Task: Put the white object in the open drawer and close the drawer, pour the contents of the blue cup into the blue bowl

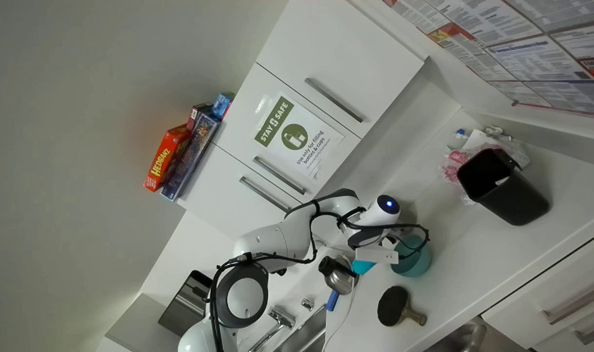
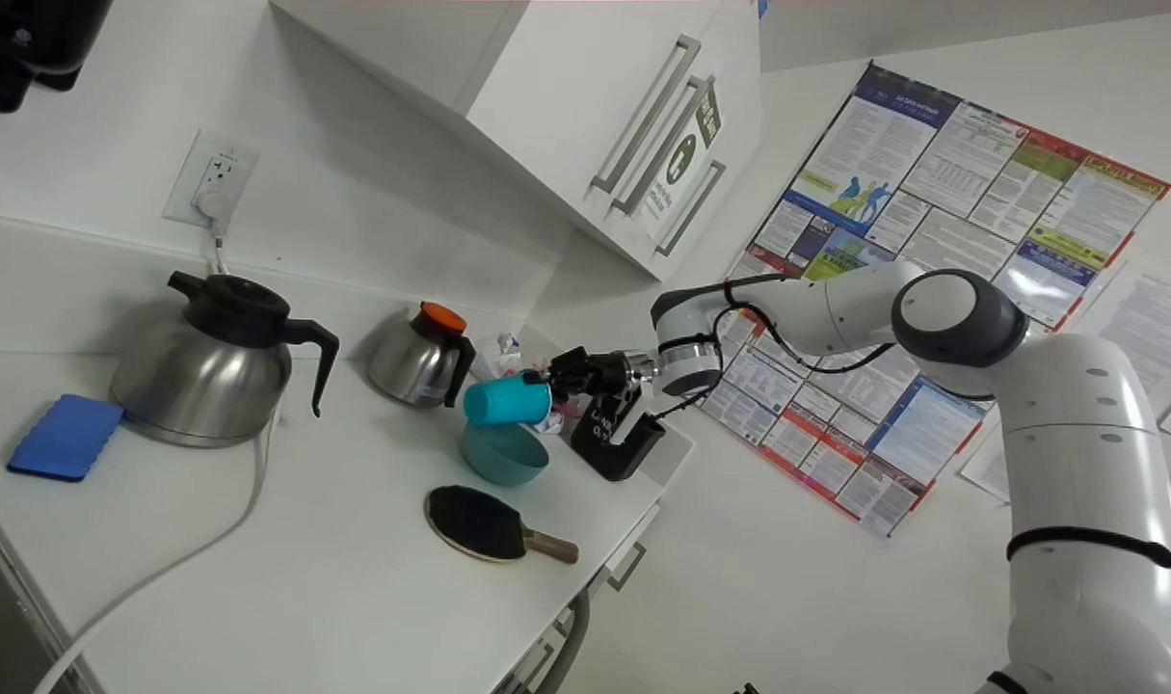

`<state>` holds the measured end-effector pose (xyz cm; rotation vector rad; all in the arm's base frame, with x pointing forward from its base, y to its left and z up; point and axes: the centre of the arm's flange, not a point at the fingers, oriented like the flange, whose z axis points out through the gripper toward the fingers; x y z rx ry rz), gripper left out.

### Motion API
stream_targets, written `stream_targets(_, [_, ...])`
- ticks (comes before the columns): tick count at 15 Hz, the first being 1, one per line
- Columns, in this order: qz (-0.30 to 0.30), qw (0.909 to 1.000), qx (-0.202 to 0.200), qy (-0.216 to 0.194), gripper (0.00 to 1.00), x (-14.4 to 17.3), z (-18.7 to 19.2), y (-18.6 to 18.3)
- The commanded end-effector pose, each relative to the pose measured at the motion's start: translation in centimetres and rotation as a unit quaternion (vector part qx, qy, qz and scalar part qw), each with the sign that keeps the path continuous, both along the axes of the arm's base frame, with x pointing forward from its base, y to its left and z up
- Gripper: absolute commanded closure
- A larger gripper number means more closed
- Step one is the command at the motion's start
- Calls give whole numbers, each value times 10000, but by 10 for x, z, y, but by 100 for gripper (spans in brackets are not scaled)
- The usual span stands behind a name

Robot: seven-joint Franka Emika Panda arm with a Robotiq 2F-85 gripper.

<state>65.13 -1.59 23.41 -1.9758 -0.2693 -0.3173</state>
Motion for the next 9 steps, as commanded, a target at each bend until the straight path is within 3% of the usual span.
stream_targets(1, [12, 9999, 120, -10, 99, 4, -3, -1])
stream_targets(9, [-183, 9970, 753, 36, 99, 19, -33, -45])
